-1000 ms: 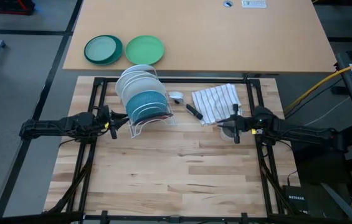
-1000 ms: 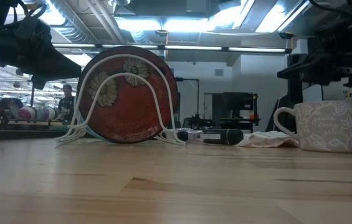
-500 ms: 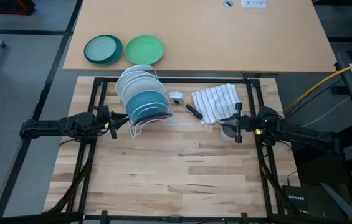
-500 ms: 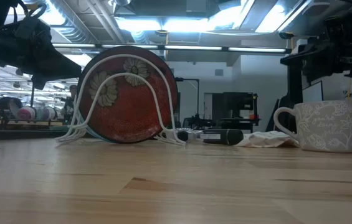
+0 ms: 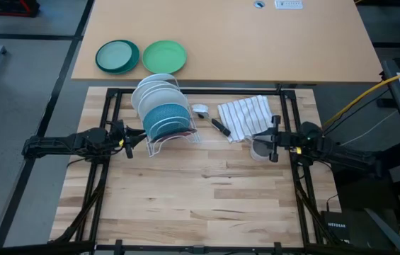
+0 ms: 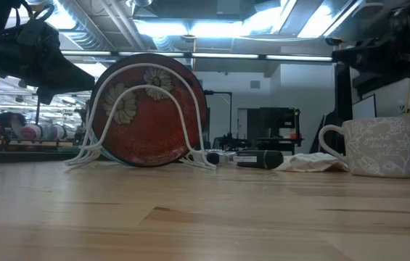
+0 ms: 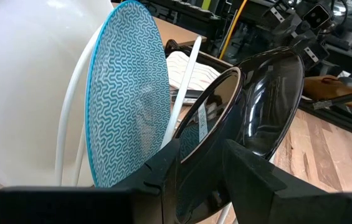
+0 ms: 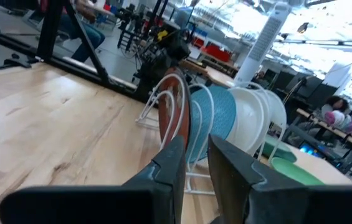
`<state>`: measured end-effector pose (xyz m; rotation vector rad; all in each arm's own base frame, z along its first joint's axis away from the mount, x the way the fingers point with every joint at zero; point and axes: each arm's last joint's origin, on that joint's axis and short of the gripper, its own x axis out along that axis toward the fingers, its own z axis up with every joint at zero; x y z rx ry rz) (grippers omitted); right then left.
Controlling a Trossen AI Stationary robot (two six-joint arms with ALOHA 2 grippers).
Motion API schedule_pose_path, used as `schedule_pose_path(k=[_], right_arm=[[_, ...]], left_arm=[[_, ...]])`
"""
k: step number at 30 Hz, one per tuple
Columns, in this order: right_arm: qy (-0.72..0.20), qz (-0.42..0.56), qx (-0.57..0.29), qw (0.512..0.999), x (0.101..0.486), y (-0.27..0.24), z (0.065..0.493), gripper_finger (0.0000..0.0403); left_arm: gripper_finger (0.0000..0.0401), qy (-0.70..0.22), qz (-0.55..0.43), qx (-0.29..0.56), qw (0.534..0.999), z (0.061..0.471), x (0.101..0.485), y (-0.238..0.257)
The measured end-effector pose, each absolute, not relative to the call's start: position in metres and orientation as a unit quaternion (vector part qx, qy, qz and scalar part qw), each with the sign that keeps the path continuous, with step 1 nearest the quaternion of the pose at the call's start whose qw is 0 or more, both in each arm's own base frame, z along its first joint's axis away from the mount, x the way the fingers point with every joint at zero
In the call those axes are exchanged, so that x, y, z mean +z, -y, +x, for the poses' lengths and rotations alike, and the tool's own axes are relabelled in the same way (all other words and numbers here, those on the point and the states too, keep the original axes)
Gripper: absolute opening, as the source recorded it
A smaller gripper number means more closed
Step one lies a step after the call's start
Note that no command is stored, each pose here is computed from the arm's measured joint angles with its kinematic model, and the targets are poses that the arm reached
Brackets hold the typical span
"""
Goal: Sort dishes
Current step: Return to Home Position
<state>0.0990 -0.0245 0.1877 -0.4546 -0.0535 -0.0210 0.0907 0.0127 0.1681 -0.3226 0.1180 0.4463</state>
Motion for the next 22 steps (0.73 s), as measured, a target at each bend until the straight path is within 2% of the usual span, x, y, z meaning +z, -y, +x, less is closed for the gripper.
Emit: schedule_pose_path(k=[22], right_arm=[[0.069,-0.239,-0.02,0.968,0.1948,0.0219,0.0914,0.0074]], left_arm=[[0.0109,-0.058,-0.159,0.22,0.961,0.0907,0.1682,-0.0127]])
